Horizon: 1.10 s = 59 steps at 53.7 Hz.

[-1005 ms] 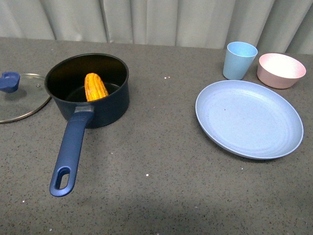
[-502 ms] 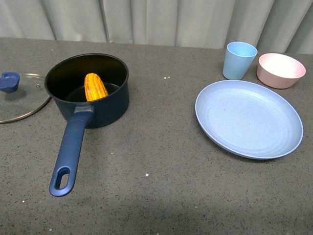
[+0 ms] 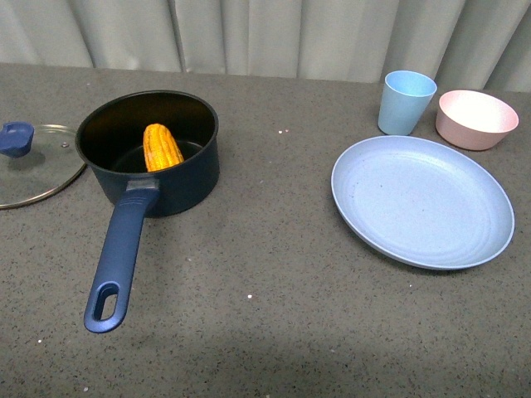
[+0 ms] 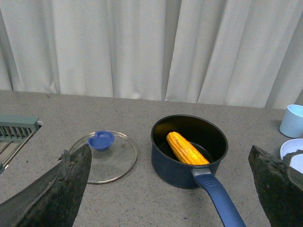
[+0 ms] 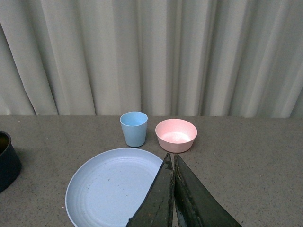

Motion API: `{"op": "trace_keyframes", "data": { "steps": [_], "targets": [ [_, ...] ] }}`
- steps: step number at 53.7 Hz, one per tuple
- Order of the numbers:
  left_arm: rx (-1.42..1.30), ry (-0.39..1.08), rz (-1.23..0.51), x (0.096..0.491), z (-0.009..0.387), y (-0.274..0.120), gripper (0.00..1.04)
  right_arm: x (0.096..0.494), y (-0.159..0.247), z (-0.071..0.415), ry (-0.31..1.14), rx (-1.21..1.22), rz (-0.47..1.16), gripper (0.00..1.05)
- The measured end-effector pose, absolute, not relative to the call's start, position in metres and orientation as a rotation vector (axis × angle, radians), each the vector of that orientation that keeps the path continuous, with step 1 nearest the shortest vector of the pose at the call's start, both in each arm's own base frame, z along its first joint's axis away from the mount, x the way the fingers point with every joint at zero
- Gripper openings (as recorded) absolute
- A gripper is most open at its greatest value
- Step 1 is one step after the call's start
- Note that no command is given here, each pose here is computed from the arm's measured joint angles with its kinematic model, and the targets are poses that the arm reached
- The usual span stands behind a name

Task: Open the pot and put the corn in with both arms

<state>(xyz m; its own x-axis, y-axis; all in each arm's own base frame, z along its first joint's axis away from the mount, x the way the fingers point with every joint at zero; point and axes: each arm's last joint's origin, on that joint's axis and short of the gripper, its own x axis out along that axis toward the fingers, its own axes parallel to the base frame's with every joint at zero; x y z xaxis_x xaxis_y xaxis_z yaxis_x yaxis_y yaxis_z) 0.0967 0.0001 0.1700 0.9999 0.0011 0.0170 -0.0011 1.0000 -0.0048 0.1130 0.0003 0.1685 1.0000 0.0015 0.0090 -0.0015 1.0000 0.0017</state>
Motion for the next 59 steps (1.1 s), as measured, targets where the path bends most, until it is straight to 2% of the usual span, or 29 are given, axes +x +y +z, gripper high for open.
{"op": "trace_keyframes", "data": {
  "steps": [21,31,43,47,55,59],
  "targets": [
    [-0.004,-0.017,0.001,0.097,0.170,0.000,0.98,0.100,0.000,0.163,0.027,0.001,0.004,0.01],
    [-0.004,-0.017,0.000,0.097,0.170,0.000,0.98,0.098,0.000,0.165,-0.002,0.000,0.003,0.02],
    [-0.005,-0.017,0.001,0.097,0.170,0.000,0.98,0.098,0.000,0.165,-0.003,0.000,0.004,0.57],
    [-0.005,-0.017,0.001,0.097,0.170,0.000,0.98,0.098,0.000,0.165,-0.003,0.000,0.004,0.71],
    [-0.005,-0.017,0.001,0.097,0.170,0.000,0.98,0.098,0.000,0.165,-0.003,0.000,0.004,0.96],
    [-0.004,-0.017,0.001,0.097,0.170,0.000,0.98,0.098,0.000,0.165,-0.003,0.000,0.004,0.95]
  ]
}}
